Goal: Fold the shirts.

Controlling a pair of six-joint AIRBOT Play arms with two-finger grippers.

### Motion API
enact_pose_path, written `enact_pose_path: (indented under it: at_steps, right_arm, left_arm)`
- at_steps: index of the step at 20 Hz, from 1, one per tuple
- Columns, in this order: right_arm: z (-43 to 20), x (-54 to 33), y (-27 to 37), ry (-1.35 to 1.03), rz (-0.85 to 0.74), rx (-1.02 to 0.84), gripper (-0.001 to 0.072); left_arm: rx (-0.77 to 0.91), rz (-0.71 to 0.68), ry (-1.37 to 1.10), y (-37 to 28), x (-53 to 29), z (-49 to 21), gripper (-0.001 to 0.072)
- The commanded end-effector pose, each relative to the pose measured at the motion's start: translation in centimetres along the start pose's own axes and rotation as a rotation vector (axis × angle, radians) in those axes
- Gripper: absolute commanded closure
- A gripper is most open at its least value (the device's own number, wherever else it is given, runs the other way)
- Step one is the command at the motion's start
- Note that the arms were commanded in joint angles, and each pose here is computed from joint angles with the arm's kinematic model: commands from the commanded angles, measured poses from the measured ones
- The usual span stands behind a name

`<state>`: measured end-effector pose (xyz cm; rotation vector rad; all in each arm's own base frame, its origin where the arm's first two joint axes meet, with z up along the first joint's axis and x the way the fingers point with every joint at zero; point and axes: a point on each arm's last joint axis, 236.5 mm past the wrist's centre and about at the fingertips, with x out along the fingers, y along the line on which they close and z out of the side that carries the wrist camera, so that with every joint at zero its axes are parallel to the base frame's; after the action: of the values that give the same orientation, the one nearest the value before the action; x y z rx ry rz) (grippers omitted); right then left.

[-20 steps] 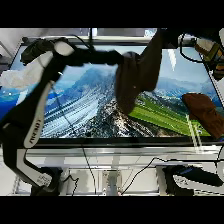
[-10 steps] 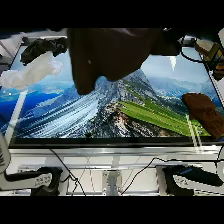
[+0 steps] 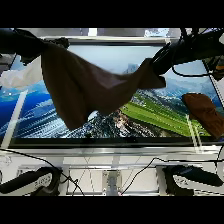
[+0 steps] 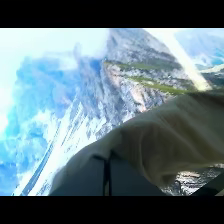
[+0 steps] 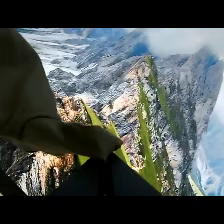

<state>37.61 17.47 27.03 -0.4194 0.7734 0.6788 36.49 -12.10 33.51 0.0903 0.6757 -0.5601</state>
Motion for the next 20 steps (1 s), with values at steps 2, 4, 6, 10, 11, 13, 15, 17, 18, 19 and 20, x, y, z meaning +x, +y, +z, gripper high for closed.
enact_pose_path:
  at_steps: [2,4,6,10,11,13,15,17,18,19,20]
  right_arm:
    - [-2.6,2.3,1.7,0.126,0.111,-0.028,0.0690]
    - [-4.8,5.5,1.7,0.213,0.147,-0.009,0.0690]
    - [-7.0,9.2,0.2,0.285,0.132,-0.002,0.0690]
    - [-8.8,17.3,-4.6,0.267,0.052,0.118,0.0687]
    - [-8.7,18.9,-6.1,0.232,0.015,0.181,0.0686]
    - [-7.9,21.1,-8.6,0.159,-0.050,0.278,0.0680]
    - [-6.2,21.9,-11.0,0.059,-0.125,0.320,0.0539]
    - [-4.4,21.8,-12.4,-0.027,-0.168,0.339,0.0363]
    - [-4.3,21.7,-12.6,-0.035,-0.176,0.337,0.0363]
    - [-4.5,21.7,-12.6,-0.024,-0.177,0.334,0.0364]
    - [-5.0,21.8,-12.3,0.000,-0.167,0.335,0.0365]
  left_arm:
    - [-0.049,-0.030,0.186,1.3,3.7,-3.8,0.0700]
    - [-0.106,-0.122,0.342,1.2,7.5,-7.3,0.0699]
    - [-0.152,-0.155,0.405,2.2,11.3,-9.1,0.0699]
    - [-0.226,-0.146,0.398,5.1,18.3,-9.9,0.0696]
    - [-0.243,-0.142,0.380,5.8,19.9,-9.9,0.0695]
    - [-0.272,-0.135,0.331,6.9,22.6,-9.4,0.0694]
    - [-0.290,-0.113,0.271,8.0,24.5,-8.6,0.0625]
    - [-0.295,-0.082,0.210,9.1,25.4,-7.5,0.0360]
    - [-0.296,-0.071,0.178,9.5,25.5,-6.8,0.0264]
    - [-0.296,-0.067,0.163,9.6,25.5,-6.4,0.0259]
    - [-0.297,-0.067,0.161,9.6,25.5,-6.3,0.0259]
